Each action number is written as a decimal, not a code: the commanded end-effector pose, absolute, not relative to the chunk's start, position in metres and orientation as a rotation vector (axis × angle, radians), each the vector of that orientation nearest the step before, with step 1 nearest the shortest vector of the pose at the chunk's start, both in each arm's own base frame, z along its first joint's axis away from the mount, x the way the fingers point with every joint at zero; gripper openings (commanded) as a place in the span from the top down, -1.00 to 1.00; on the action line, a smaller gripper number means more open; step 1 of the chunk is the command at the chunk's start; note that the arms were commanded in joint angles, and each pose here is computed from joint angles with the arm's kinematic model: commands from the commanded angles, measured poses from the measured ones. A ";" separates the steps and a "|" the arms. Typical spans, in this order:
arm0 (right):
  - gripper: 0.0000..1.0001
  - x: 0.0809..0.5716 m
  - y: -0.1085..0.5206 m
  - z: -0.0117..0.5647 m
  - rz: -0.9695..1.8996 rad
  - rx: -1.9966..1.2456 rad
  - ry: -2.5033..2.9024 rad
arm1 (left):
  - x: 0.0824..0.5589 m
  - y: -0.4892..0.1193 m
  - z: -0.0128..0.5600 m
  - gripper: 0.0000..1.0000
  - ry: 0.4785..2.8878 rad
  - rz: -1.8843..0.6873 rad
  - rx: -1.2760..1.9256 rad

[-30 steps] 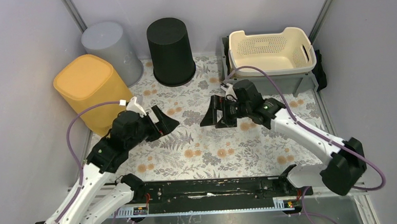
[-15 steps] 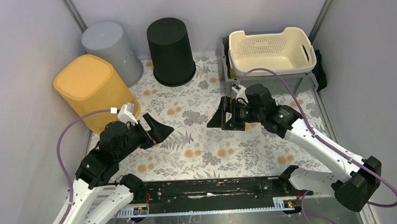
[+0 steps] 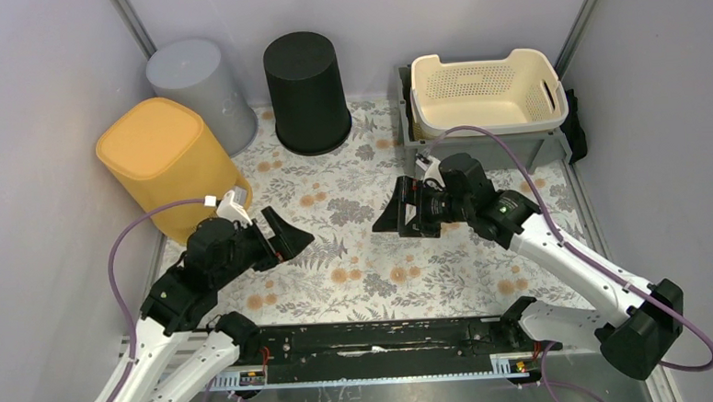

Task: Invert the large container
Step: Pick up the container from the container.

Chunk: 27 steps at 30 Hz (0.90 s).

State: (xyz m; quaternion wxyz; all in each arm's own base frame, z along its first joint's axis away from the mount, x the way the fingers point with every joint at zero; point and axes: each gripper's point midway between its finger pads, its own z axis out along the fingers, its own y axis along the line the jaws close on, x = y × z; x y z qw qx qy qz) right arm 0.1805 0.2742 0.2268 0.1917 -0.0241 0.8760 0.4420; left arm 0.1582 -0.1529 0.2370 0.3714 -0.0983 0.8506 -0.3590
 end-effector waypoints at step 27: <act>-0.99 0.190 0.293 0.222 1.289 -0.176 2.446 | 0.175 -0.166 0.221 -1.00 2.234 -0.906 -0.246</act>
